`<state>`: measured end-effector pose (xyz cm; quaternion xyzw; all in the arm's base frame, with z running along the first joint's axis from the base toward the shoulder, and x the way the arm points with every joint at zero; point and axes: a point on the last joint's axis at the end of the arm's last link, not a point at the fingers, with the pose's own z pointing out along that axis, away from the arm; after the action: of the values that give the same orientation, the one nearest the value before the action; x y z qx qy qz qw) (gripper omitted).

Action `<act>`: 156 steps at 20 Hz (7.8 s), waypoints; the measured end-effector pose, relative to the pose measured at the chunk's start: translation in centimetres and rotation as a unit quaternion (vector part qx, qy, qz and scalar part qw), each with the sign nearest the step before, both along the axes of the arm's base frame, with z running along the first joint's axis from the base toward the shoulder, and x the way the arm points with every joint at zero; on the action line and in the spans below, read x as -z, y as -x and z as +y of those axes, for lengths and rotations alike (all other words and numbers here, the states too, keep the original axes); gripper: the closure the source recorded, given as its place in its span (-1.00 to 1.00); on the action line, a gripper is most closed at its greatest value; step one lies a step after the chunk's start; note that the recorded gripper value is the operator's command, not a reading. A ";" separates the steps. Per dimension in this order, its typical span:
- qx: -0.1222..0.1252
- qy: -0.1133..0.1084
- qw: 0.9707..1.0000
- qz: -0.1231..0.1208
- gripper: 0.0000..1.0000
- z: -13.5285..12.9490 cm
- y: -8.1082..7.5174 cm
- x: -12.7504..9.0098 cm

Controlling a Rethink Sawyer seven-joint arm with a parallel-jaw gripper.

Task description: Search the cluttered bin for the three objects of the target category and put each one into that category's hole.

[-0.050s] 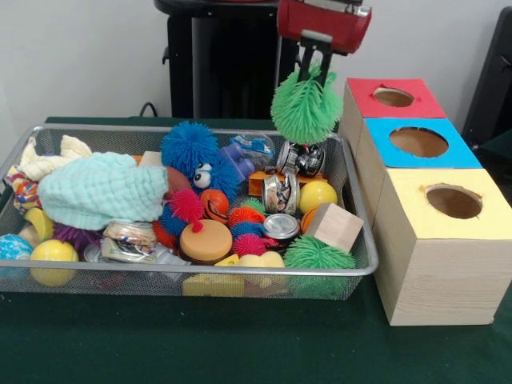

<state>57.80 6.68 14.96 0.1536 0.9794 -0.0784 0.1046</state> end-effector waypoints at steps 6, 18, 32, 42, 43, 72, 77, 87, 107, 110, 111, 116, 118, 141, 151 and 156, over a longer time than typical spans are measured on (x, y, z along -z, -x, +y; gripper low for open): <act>0.017 -0.003 1.000 0.024 -1.00 -1.6 1.4 1.8; 0.014 -0.005 1.000 0.025 -1.00 -1.3 1.5 1.9; 0.007 -0.003 1.000 0.000 -1.00 -0.8 -0.2 0.0; 0.042 -0.005 0.998 -0.042 -1.00 -7.4 -2.4 -3.6; 0.047 -0.006 0.998 -0.046 -1.00 -8.4 -2.6 -4.0; 0.005 -0.024 0.999 -0.044 -1.00 -17.4 -6.2 -0.5; -0.021 -0.023 0.999 -0.031 -1.00 -16.2 -6.9 1.2; -0.080 -0.003 0.997 0.011 -1.00 -12.9 -7.6 3.4; -0.175 0.128 0.976 0.025 -1.00 -11.8 -13.4 -1.0; -0.175 0.143 0.974 0.019 -1.00 -12.8 -14.0 -1.7; -0.175 0.148 0.973 0.018 -1.00 -13.1 -14.2 -1.9; -0.172 0.171 0.970 0.010 -1.00 -14.9 -14.8 -2.9; -0.171 0.180 0.969 0.008 -1.00 -15.6 -15.1 -3.3; -0.148 0.163 0.974 0.049 -1.00 -19.4 -14.0 2.8; -0.120 0.115 0.981 0.102 -1.00 -19.3 -11.1 6.7; -0.085 0.083 0.978 0.172 -1.00 -18.8 -9.0 7.2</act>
<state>66.77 -12.17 7.72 0.0445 0.9824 -0.1754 -0.0463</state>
